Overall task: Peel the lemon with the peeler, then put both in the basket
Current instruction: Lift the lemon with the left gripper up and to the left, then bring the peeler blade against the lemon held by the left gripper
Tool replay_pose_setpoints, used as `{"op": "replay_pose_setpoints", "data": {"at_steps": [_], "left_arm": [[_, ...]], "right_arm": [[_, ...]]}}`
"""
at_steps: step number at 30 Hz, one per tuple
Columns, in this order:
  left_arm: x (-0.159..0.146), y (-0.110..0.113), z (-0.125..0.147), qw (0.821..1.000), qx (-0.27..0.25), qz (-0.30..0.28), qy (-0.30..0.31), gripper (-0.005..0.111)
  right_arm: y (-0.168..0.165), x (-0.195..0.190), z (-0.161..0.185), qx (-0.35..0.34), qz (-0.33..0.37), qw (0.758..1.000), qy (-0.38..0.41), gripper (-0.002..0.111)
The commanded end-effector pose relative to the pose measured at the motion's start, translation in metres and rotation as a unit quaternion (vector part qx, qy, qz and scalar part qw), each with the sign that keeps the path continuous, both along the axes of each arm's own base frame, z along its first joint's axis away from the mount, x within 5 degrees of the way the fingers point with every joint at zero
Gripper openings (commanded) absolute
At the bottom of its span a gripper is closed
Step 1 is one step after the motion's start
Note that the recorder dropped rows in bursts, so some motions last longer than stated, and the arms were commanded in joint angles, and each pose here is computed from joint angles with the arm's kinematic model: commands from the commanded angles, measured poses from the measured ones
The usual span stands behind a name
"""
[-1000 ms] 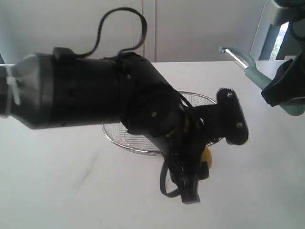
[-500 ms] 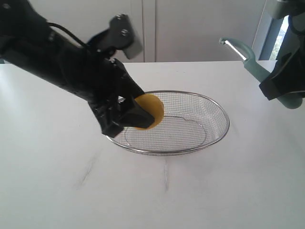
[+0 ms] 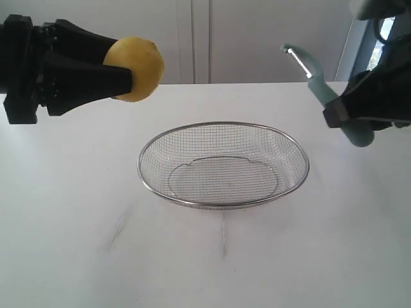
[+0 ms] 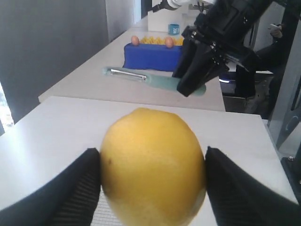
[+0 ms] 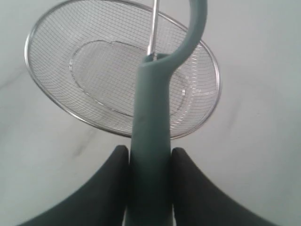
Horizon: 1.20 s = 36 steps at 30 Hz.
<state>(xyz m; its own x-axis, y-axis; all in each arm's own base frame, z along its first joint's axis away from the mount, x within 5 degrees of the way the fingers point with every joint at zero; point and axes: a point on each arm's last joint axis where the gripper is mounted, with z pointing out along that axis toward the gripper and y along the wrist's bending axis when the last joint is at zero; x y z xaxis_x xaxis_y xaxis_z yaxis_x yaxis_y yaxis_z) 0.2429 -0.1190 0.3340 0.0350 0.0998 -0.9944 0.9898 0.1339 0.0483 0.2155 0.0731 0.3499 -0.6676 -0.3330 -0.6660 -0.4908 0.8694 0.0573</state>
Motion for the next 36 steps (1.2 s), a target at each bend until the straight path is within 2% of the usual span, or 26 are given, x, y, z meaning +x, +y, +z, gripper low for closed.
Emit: {"op": "replay_pose_setpoints", "data": {"at_steps": [1,7,11,17,22,30,32,36], "left_arm": [[-0.005,0.002,0.009,0.999,-0.032,-0.011,-0.017,0.0],[-0.004,0.002,0.008,0.999,-0.032,-0.01,-0.017,0.0],[0.003,0.003,0.006,0.999,-0.015,0.03,-0.018,0.0],[0.003,0.004,0.0,0.999,0.015,0.029,-0.022,0.0],[0.003,0.004,0.0,0.999,0.018,0.028,-0.036,0.0],[0.003,0.004,0.0,0.998,0.021,0.026,-0.052,0.0],[0.003,0.004,-0.001,0.997,0.032,0.025,-0.063,0.0],[0.007,0.003,-0.012,0.993,0.085,0.048,-0.07,0.0]], "right_arm": [[0.01,0.015,-0.018,0.074,-0.022,0.996,0.039,0.0],[0.033,0.043,-0.055,0.149,-0.033,0.978,0.146,0.0],[0.06,0.047,-0.077,0.155,0.014,0.969,0.194,0.0],[0.089,0.041,-0.083,0.198,0.038,0.953,0.227,0.0],[0.112,0.035,-0.076,0.259,0.032,0.937,0.231,0.0],[0.13,0.025,-0.075,0.266,0.046,0.934,0.236,0.0],[0.132,0.025,-0.075,0.267,0.042,0.935,0.23,0.0],[0.132,0.027,-0.075,0.267,0.035,0.938,0.219,0.0]]}}
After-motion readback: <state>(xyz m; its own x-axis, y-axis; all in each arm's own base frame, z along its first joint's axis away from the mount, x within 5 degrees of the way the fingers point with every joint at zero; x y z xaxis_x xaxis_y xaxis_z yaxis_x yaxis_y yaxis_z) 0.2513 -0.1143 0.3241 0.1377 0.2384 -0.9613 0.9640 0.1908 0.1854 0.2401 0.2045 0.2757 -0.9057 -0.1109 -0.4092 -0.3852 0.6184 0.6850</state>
